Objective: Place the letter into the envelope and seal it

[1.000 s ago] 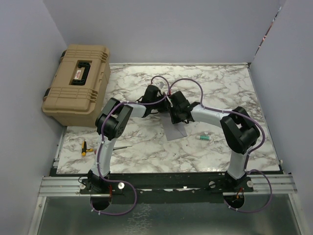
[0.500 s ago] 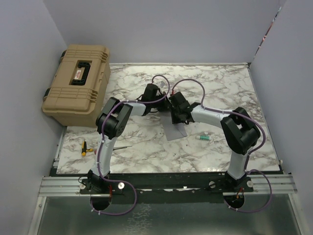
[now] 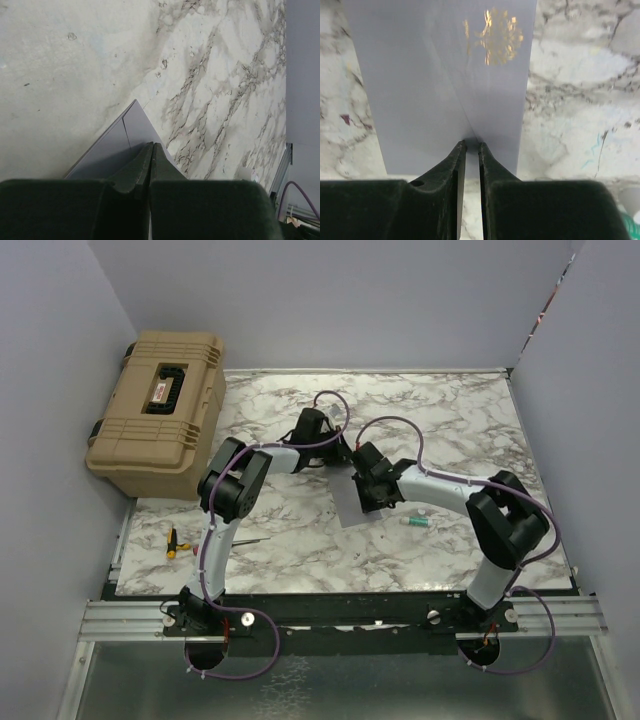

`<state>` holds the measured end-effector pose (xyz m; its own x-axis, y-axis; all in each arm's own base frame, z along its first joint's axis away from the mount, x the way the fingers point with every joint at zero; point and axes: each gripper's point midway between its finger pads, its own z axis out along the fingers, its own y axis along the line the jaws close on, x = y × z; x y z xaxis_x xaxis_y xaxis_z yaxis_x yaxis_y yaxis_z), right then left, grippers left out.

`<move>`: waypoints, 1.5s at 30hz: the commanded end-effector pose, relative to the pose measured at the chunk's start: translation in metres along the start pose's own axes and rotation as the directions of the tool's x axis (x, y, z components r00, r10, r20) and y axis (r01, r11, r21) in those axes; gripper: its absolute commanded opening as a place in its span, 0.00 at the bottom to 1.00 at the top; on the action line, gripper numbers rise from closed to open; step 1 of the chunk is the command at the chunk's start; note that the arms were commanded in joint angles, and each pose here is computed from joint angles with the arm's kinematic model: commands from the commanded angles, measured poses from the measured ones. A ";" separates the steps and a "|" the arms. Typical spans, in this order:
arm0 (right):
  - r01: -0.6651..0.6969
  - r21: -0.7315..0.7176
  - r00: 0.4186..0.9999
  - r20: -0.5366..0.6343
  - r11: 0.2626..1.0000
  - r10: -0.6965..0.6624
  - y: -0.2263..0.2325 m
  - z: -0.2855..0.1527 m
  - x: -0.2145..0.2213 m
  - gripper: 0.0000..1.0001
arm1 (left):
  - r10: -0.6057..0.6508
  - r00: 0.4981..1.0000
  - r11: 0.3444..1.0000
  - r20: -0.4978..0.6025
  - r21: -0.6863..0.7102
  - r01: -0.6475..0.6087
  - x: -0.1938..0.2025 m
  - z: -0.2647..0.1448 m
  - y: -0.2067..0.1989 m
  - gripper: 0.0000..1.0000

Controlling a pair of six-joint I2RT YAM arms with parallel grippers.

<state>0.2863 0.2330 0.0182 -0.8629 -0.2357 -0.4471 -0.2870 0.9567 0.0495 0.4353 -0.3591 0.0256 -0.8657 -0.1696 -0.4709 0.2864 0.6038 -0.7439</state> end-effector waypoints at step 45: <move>-0.176 0.105 0.978 0.132 0.979 0.162 0.009 0.060 -0.096 0.03 | -0.225 0.974 0.960 0.024 -0.168 0.226 0.028 -0.012 0.075 0.00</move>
<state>0.4087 0.2763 0.0260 -0.7883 -0.0353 -0.6143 -0.0647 0.9976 0.0257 0.4424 -0.3339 0.0281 -0.8694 -0.2975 -0.3946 0.1672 0.5744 -0.8013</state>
